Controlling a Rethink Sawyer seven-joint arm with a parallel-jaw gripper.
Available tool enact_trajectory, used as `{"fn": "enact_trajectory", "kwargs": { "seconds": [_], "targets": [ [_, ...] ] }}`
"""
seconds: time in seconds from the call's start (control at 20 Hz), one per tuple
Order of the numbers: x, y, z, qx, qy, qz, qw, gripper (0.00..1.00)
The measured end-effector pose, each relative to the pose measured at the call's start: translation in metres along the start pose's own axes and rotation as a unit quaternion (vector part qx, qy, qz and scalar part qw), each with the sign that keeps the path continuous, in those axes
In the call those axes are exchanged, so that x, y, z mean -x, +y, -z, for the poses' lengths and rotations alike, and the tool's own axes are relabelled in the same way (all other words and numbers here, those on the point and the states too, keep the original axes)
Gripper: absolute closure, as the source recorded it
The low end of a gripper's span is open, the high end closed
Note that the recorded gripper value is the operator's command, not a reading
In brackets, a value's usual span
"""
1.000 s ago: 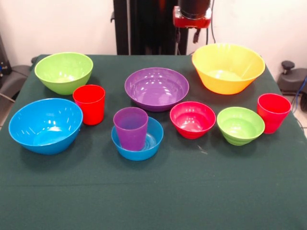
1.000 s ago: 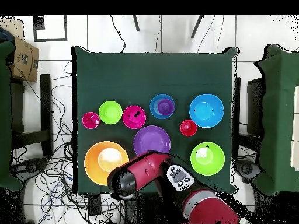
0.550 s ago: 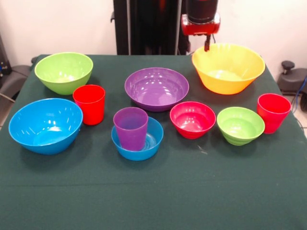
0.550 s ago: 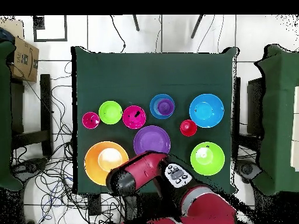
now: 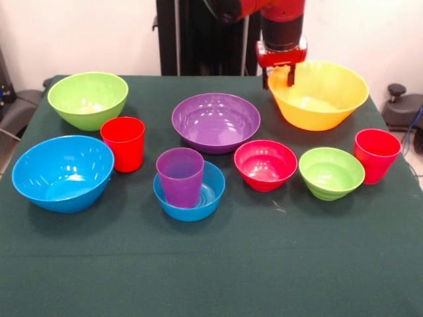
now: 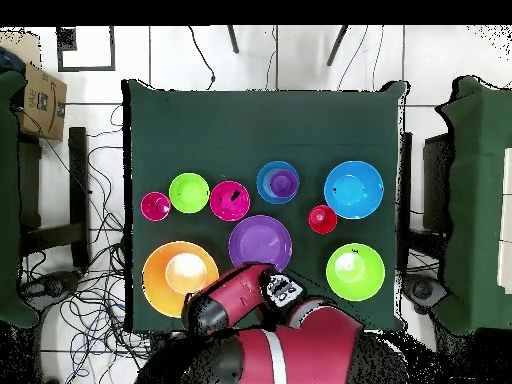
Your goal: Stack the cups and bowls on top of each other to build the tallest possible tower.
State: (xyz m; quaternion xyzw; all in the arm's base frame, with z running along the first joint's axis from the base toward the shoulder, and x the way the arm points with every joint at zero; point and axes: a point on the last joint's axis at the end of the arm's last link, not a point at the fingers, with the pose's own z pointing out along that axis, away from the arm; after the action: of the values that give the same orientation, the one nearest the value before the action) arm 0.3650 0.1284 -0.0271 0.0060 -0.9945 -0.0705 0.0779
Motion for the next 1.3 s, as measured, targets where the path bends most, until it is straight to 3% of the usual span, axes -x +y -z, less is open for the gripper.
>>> {"fn": "enact_trajectory", "kwargs": {
  "seconds": [0.4,0.9,1.3],
  "targets": [
    [-0.014,-0.009,-0.015,-0.005,0.009,-0.005,0.9999,0.0],
    [-0.014,-0.012,-0.015,-0.002,-0.003,0.009,1.0,0.0],
    [-0.009,-0.021,-0.013,0.006,-0.007,-0.006,0.9999,0.0]
  ]
}}
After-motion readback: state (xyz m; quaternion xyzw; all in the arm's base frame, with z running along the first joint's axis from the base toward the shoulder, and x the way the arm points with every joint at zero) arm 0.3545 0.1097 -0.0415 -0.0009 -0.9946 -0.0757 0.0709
